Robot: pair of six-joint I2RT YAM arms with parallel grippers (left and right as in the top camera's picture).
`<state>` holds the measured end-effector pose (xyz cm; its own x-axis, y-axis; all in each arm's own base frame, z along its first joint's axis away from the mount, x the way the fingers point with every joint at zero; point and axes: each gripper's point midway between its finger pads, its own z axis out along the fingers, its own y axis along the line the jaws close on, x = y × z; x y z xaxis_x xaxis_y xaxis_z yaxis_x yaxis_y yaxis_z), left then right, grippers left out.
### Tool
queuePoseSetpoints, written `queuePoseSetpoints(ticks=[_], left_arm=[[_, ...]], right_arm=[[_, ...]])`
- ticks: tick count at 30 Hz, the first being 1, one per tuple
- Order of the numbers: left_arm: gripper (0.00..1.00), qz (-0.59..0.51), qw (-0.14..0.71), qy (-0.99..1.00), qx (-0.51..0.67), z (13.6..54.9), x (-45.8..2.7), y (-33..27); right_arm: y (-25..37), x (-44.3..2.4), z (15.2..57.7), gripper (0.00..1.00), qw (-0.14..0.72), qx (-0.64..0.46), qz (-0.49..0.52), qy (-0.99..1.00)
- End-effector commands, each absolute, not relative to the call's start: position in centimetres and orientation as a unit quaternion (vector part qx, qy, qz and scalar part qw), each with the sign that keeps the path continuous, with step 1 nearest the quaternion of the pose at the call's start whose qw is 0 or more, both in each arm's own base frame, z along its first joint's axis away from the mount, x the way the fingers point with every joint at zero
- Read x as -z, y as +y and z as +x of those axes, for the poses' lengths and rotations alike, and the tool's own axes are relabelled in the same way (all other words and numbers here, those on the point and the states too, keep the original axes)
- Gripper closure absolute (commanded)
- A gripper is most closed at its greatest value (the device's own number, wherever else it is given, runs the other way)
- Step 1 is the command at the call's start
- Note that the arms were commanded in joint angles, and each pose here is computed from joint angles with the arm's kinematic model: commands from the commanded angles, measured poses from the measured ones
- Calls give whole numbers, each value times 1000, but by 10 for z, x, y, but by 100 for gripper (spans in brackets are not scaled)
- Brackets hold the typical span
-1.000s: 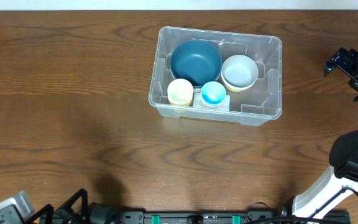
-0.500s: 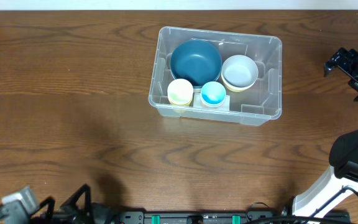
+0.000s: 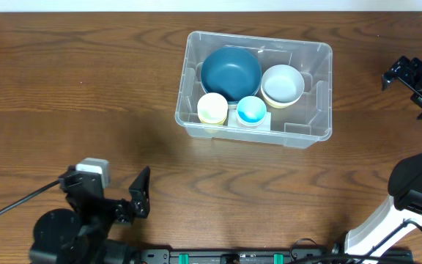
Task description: Pack container
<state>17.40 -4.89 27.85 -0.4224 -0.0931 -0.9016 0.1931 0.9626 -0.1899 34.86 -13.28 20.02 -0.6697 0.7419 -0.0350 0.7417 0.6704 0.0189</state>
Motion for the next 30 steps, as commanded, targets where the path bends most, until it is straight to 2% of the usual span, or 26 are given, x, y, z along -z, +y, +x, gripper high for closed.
queuePoseSetpoints(ticks=[1, 5, 10, 18, 30], left_arm=[[2, 65, 562, 814, 131, 172, -267, -52], [2, 52, 595, 794, 116, 176, -251, -44], [2, 65, 665, 736, 108, 186, -255, -45], [2, 56, 730, 675, 91, 217, -258, -39], [2, 46, 701, 708, 72, 244, -172, -31]], right_arm=[[-134, -203, 347, 1, 23, 0, 415, 910], [-134, -203, 347, 1, 23, 0, 415, 909], [-134, -203, 347, 1, 23, 0, 415, 909], [-134, -203, 347, 1, 23, 0, 415, 910], [-134, -203, 347, 1, 23, 0, 415, 910]])
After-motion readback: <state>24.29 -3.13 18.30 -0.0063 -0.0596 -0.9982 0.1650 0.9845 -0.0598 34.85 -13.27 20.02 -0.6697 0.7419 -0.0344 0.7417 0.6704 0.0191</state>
